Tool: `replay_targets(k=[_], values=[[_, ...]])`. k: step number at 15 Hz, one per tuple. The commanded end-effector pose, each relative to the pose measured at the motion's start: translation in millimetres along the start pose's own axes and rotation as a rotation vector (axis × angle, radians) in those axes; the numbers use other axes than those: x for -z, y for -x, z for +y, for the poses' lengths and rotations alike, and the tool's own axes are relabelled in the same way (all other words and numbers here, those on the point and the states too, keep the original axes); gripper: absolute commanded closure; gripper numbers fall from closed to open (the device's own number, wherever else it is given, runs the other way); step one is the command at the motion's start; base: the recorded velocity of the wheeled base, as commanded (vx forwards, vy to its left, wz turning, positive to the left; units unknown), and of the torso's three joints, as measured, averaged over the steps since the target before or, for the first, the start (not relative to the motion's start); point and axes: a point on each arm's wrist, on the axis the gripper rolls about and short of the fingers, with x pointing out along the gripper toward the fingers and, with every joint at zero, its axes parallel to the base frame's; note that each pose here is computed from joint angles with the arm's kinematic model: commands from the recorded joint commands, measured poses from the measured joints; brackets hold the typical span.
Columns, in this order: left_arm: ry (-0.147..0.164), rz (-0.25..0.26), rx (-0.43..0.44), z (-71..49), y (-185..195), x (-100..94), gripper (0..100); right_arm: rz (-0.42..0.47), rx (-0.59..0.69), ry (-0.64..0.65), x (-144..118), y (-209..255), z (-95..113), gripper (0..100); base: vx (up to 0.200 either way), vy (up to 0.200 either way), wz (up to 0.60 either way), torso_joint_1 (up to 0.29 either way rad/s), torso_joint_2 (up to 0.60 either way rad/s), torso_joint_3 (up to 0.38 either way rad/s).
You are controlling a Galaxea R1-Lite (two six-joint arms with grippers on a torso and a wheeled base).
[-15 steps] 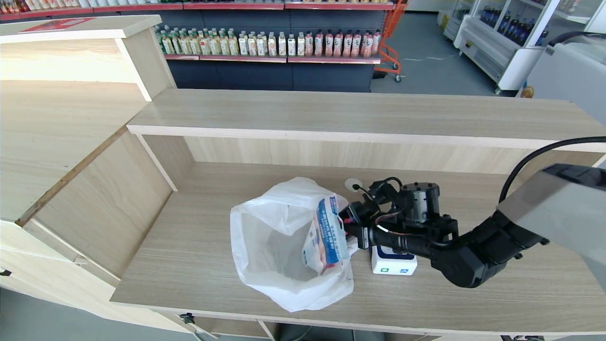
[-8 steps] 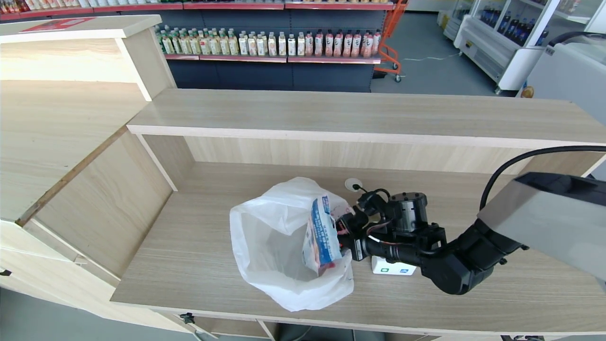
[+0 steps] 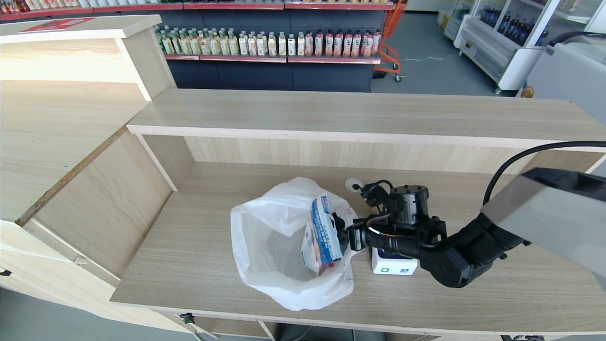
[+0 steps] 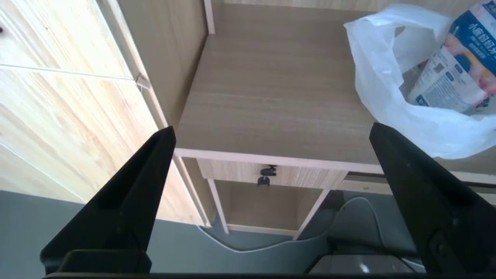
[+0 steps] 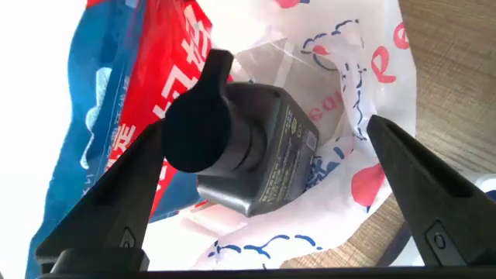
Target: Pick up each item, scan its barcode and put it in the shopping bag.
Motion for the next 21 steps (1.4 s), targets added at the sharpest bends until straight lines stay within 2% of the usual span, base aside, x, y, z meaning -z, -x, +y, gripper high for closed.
replay_targets(k=[1,4,6,9,10,11,12,14,15,17,19,20,21], values=[[0.002,0.000,0.000,0.0,0.0,0.0,0,-0.059,0.001,-0.025,-20.9,16.5,3.9,0,0.000,0.000,0.00,0.000,0.00,0.000],[0.002,0.000,0.001,0.0,0.0,0.0,0,-0.134,0.029,-0.043,-46.4,53.2,4.0,0,0.000,0.000,0.00,0.000,0.00,0.000],[0.002,0.000,0.000,0.0,0.0,0.0,0,-0.187,0.114,-0.043,-55.8,90.4,7.3,0,0.000,0.000,0.00,0.000,0.00,0.000],[0.002,0.000,0.000,0.0,0.0,0.0,0,-0.203,0.301,-0.051,-45.6,141.7,2.4,0,0.000,0.000,0.00,0.000,0.00,0.000],[0.002,0.000,0.000,0.0,0.0,0.0,0,-0.222,0.483,-0.065,-34.9,173.8,5.5,0,0.000,0.000,0.00,0.000,0.00,0.000],[0.002,0.000,0.000,0.0,0.0,0.0,0,-0.225,0.550,-0.068,-23.5,195.3,11.7,0,0.000,0.000,0.00,0.000,0.00,0.000],[0.002,0.000,0.000,0.0,0.0,0.0,0,-0.226,0.565,-0.070,-13.1,213.1,17.4,0,0.000,0.000,0.00,0.000,0.00,0.000],[0.002,0.000,0.000,0.0,0.0,0.0,0,-0.222,0.651,-0.061,27.1,264.0,31.5,0,0.000,0.000,0.00,0.000,0.00,0.000],[0.002,0.000,0.000,0.0,0.0,0.0,0,-0.250,0.689,-0.054,32.5,277.7,35.7,0,0.000,0.000,0.00,0.000,0.00,0.000],[0.002,0.000,0.000,0.0,0.0,0.0,0,-0.280,0.684,-0.043,39.8,293.9,42.0,0,0.000,0.000,0.00,0.000,0.00,0.000],[0.002,0.000,0.000,0.0,0.0,0.0,0,-0.232,0.657,-0.009,66.8,321.6,43.4,0,0.000,0.000,0.00,0.000,0.00,0.000],[0.002,0.000,0.000,0.0,0.0,0.0,0,-0.235,0.624,0.006,73.2,331.6,46.8,0,0.000,0.000,0.00,0.000,0.00,0.000],[0.002,0.000,0.000,0.0,0.0,0.0,0,-0.204,0.625,0.005,97.3,350.0,57.6,0,0.000,0.000,0.00,0.000,0.00,0.000]])
